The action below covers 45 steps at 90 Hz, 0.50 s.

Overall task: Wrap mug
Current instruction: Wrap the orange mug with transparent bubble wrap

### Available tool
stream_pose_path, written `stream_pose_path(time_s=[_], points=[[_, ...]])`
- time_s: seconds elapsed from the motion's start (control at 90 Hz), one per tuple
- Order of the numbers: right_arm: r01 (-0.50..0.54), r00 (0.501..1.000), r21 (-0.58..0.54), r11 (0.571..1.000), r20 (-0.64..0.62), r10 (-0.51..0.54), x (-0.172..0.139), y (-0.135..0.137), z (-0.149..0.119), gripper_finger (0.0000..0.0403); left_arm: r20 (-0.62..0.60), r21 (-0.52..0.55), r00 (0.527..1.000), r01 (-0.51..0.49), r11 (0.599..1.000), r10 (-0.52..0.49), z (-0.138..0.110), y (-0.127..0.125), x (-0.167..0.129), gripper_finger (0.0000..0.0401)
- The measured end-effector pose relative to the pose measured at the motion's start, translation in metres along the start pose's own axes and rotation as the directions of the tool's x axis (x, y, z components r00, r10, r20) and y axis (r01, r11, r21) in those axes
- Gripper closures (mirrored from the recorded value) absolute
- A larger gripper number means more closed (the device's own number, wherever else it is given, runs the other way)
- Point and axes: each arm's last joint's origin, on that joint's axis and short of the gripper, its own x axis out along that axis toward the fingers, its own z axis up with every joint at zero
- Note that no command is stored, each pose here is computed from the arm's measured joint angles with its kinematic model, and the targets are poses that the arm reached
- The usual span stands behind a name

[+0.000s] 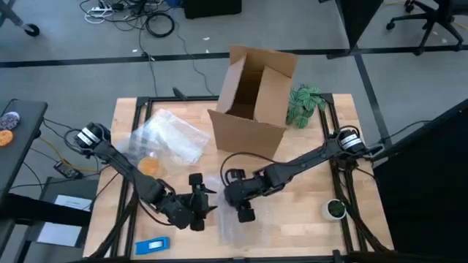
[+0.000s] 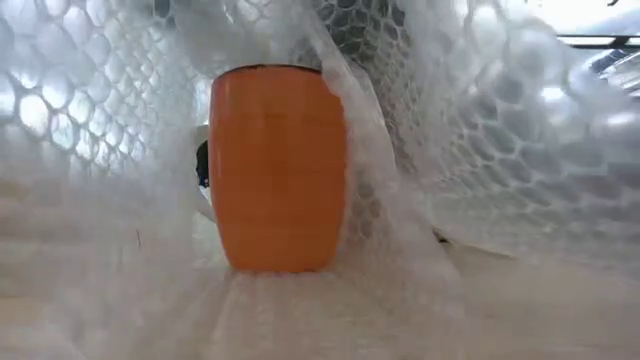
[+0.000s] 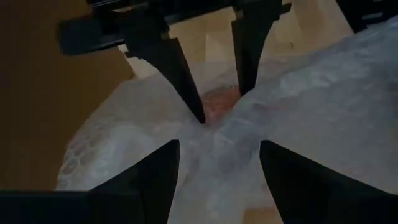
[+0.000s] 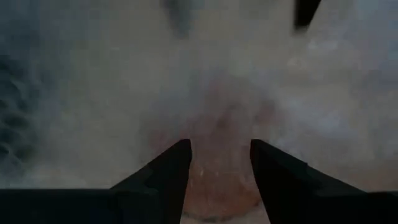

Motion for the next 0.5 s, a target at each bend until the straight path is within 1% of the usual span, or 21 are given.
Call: stream_pose_path(time_s=[0.144, 0.267, 0.5], points=[[0.001, 1.0, -0.004, 1.0, 0.0, -0.001, -0.002, 0.0, 0.002, 0.0254, 0.006, 0.01, 1.0, -0.004, 1.0, 0.004, -0.002, -0.005, 0.01, 0.0192], [0.0, 1.0, 0.013, 1.0, -0.006, 0.0, -0.002, 0.001, 0.001, 0.0254, 0.009, 0.008, 1.0, -0.003, 1.0, 0.003, -0.004, -0.009, 0.016, 0.0192], [-0.001, 1.0, 0.027, 1.0, -0.014, 0.002, -0.004, 0.003, 0.001, 0.0254, -0.01, 0.012, 1.0, 0.006, 1.0, -0.006, -0.009, -0.012, 0.021, 0.0192]])
